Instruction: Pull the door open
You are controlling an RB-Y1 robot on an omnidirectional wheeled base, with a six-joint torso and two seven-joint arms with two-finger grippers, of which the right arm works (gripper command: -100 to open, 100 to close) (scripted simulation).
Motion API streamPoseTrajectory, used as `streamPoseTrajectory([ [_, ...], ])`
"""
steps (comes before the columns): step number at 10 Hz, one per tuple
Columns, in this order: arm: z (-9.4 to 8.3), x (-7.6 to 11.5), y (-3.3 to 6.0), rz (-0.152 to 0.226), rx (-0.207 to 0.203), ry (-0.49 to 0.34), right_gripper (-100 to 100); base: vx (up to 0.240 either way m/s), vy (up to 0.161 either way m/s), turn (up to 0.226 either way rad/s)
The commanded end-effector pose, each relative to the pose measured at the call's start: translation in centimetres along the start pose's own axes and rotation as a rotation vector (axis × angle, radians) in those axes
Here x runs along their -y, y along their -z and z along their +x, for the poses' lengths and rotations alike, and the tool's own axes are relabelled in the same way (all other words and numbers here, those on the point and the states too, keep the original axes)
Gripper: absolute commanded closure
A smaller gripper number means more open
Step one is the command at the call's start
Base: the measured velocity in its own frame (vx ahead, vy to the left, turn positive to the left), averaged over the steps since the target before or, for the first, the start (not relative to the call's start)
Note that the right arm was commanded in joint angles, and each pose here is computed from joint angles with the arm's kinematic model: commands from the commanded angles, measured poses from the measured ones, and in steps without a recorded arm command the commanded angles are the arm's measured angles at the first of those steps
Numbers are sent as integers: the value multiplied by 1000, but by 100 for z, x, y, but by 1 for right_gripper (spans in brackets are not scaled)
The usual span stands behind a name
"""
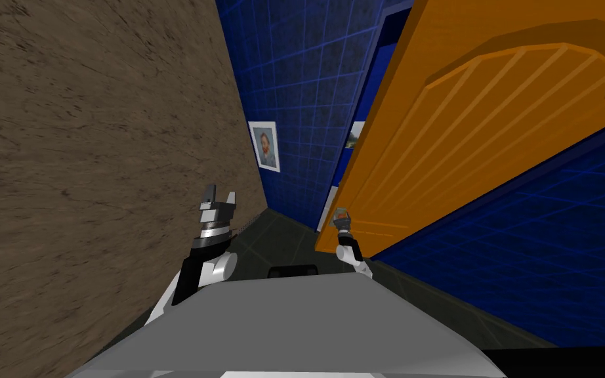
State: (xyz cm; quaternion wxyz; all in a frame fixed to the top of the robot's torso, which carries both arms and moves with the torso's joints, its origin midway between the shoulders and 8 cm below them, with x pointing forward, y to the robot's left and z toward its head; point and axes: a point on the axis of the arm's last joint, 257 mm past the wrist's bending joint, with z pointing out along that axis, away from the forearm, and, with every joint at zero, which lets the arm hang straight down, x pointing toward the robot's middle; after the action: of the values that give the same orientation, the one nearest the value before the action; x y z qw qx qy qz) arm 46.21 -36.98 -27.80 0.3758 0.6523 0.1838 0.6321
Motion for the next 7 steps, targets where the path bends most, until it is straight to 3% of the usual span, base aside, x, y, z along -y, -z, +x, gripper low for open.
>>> streamPoseTrajectory([
  [1,-11,2,12,-1,5,-55,-100,-73,-15,20],
  [3,-22,11,47,0,16,-178,-100,-73,-34,98],
  [7,-51,22,85,-2,35,-346,-100,-65,-29,62],
])
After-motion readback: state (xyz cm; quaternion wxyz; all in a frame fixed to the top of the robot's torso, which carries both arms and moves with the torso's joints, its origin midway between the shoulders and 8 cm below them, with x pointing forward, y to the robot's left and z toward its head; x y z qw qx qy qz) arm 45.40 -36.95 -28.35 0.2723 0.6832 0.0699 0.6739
